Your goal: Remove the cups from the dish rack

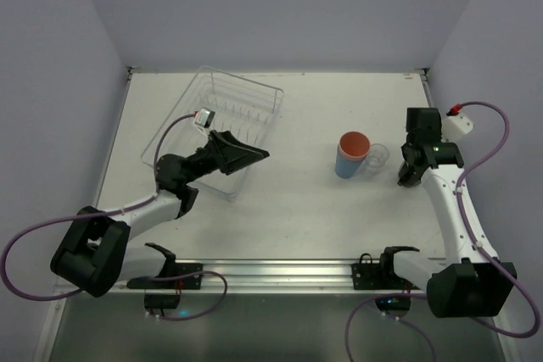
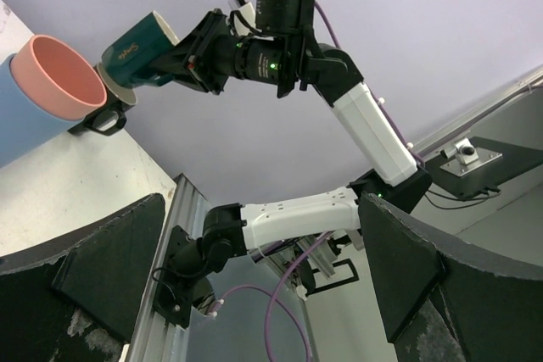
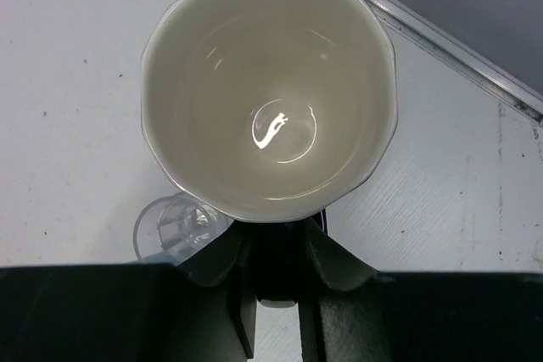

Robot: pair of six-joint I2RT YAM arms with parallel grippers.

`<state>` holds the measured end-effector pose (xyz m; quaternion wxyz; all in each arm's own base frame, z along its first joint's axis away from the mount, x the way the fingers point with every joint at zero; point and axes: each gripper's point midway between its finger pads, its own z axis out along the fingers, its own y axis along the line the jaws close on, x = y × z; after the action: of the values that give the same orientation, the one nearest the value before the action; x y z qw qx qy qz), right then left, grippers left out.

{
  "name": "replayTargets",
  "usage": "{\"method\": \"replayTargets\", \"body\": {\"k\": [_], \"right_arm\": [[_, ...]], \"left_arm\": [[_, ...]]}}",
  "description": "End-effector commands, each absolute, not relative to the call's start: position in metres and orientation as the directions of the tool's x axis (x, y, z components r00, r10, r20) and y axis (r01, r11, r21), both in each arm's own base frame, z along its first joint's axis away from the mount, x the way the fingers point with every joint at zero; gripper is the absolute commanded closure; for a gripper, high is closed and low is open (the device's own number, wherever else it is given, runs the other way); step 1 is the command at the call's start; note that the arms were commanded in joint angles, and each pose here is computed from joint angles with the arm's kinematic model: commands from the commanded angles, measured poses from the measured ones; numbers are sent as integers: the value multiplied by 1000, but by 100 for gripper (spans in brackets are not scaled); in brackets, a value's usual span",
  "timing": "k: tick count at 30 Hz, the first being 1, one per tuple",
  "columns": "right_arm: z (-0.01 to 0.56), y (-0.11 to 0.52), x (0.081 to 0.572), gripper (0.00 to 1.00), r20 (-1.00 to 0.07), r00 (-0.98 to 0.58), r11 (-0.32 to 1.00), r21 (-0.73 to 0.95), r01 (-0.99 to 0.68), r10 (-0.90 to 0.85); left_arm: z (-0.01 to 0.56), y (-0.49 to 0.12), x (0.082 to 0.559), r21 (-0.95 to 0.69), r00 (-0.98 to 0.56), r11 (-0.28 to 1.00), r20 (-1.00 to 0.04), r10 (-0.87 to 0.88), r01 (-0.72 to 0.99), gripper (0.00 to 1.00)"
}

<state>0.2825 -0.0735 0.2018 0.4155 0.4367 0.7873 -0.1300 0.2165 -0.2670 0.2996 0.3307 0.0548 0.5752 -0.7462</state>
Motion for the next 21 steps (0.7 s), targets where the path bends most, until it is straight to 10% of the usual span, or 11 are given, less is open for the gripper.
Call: {"method": "replayTargets", "body": {"k": [1, 21], "right_arm": [[230, -86, 289, 100, -825, -146, 556, 226, 800, 546], [203, -102, 279, 100, -816, -191, 510, 143, 848, 546]], "left_arm": [[306, -265, 210, -784, -751, -145, -498, -434, 604, 0], [297, -267, 212, -804, -778, -160, -472, -414, 573, 0]]}}
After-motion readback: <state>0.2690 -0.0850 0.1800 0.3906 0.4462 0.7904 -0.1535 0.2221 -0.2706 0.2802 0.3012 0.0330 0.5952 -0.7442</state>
